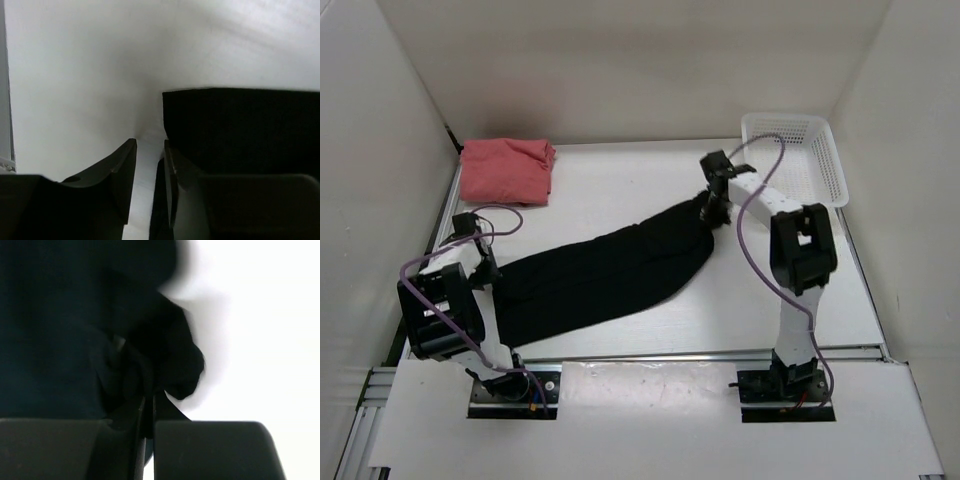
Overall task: Fold and stack the t-shirts
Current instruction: Rotate the tshirt 80 degrees
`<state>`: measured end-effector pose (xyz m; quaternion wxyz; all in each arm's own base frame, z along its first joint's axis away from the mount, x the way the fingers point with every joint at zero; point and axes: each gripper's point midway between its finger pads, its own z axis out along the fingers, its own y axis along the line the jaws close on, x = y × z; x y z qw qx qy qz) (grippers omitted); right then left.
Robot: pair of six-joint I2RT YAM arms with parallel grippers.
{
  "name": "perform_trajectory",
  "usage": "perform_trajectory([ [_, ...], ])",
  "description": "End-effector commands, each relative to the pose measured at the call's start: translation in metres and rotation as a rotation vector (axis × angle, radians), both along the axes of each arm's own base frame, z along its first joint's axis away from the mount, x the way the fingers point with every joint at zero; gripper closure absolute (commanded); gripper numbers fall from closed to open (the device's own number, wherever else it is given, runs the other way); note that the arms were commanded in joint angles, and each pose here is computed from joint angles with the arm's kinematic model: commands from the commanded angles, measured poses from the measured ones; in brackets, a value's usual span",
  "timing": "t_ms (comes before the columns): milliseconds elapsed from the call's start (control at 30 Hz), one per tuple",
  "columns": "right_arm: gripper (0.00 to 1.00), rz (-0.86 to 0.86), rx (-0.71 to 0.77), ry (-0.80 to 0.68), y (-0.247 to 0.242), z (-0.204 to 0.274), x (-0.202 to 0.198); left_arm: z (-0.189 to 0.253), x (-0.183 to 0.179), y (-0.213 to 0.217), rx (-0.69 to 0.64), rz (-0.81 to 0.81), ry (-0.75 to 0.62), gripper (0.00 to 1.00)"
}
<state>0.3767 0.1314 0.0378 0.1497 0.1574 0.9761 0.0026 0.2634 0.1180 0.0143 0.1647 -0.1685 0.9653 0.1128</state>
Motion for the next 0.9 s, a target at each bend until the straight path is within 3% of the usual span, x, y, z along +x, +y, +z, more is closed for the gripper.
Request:
perform_trajectory([
  [0,1.0,0.09,0.008,-0.149,0.032,0.039,0.063,-0.003,-0.02,-0.01,-0.024,-0.005,0.024,0.59],
  [233,1.0,0.028,-0.023,-0.15,0.027,-0.002,0.141,-0.002,-0.031,-0.009,-0.008,0.004,0.049,0.49],
  [500,0.93,0.103,0.143,-0.459,0.056,0.028,0.242,0.02,-0.021,-0.018,0.033,-0.061,0.093,0.37],
  [600,0.58,0.186,0.183,-0.573,0.069,0.055,0.26,0.026,-0.017,-0.019,0.022,-0.065,0.097,0.36],
  [633,0.37,0.205,0.173,-0.589,0.068,0.064,0.26,0.025,-0.021,-0.021,-0.001,-0.06,0.108,0.34],
  [700,0.12,0.233,0.145,-0.586,0.07,0.089,0.241,0.032,-0.019,-0.021,-0.03,-0.049,0.077,0.31],
  [733,0.05,0.213,0.124,-0.579,0.067,0.096,0.231,0.034,-0.021,-0.023,-0.039,-0.052,0.075,0.28],
  [767,0.04,0.193,0.115,-0.632,0.063,0.141,0.215,0.036,-0.02,-0.023,-0.036,-0.052,0.065,0.25],
  [800,0.04,0.184,0.076,-0.546,0.061,0.114,0.186,0.042,-0.019,-0.022,-0.038,-0.047,0.037,0.24],
  [833,0.02,0.14,0.061,-0.542,0.057,0.12,0.17,0.046,-0.017,-0.024,-0.044,-0.051,0.019,0.22],
  [867,0.02,0.106,0.033,-0.619,0.054,0.166,0.149,0.049,-0.018,-0.02,-0.04,-0.037,0.005,0.21],
])
